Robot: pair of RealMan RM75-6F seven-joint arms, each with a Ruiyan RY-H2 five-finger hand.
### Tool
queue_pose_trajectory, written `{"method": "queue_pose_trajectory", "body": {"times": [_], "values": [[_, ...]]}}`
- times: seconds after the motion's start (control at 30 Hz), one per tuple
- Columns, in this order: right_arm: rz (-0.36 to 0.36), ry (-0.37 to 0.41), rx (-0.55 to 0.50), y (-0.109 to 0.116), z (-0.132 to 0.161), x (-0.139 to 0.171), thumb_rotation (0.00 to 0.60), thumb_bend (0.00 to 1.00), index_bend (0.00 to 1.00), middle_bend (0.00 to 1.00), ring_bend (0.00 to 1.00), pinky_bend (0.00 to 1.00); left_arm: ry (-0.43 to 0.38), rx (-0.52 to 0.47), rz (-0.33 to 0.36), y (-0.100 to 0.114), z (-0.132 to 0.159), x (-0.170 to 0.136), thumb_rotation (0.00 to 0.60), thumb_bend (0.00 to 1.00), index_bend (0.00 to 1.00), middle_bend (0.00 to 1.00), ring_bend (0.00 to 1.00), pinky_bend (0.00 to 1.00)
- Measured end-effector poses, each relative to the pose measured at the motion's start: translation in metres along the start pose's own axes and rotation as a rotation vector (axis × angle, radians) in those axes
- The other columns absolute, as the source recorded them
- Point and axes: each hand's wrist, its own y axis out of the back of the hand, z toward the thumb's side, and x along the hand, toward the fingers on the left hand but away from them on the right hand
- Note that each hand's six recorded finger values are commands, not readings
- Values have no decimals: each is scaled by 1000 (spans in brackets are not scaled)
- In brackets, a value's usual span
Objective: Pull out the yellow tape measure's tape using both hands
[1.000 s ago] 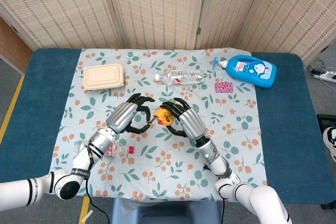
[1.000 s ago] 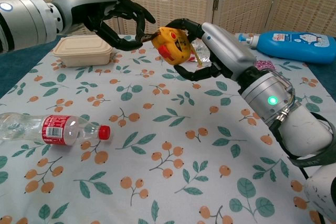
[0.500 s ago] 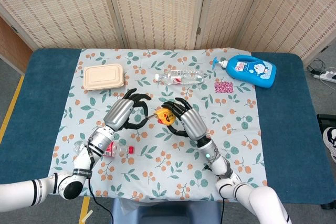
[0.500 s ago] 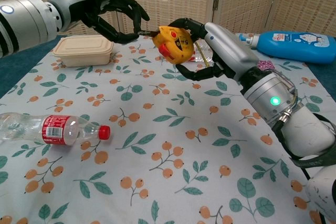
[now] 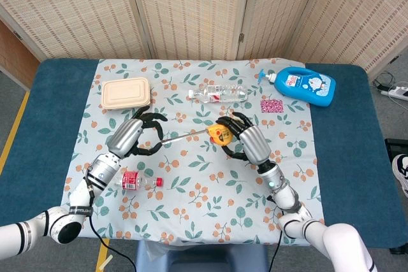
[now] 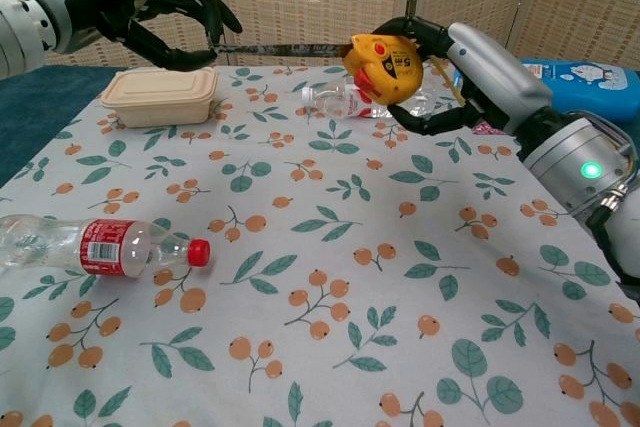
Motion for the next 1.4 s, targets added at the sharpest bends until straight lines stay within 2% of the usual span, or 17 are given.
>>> {"method": "queue_pose_trajectory", "body": {"times": [0.77, 1.1, 1.4], "values": [[-50, -164, 108, 88, -79, 52, 600, 421, 633, 447, 391, 154, 53, -169, 54, 61, -46, -43, 600, 686, 747, 324, 268, 16], [-57, -189, 119, 99, -89, 62, 600, 421, 634, 447, 393, 154, 66, -229, 45, 68, -52, -50, 600, 686, 747, 324, 268, 15], [-51, -181, 109, 100, -89, 63, 600, 422, 642, 451, 396, 154, 58, -369, -12, 65, -48, -50, 600, 686, 747, 328, 270, 12]]}}
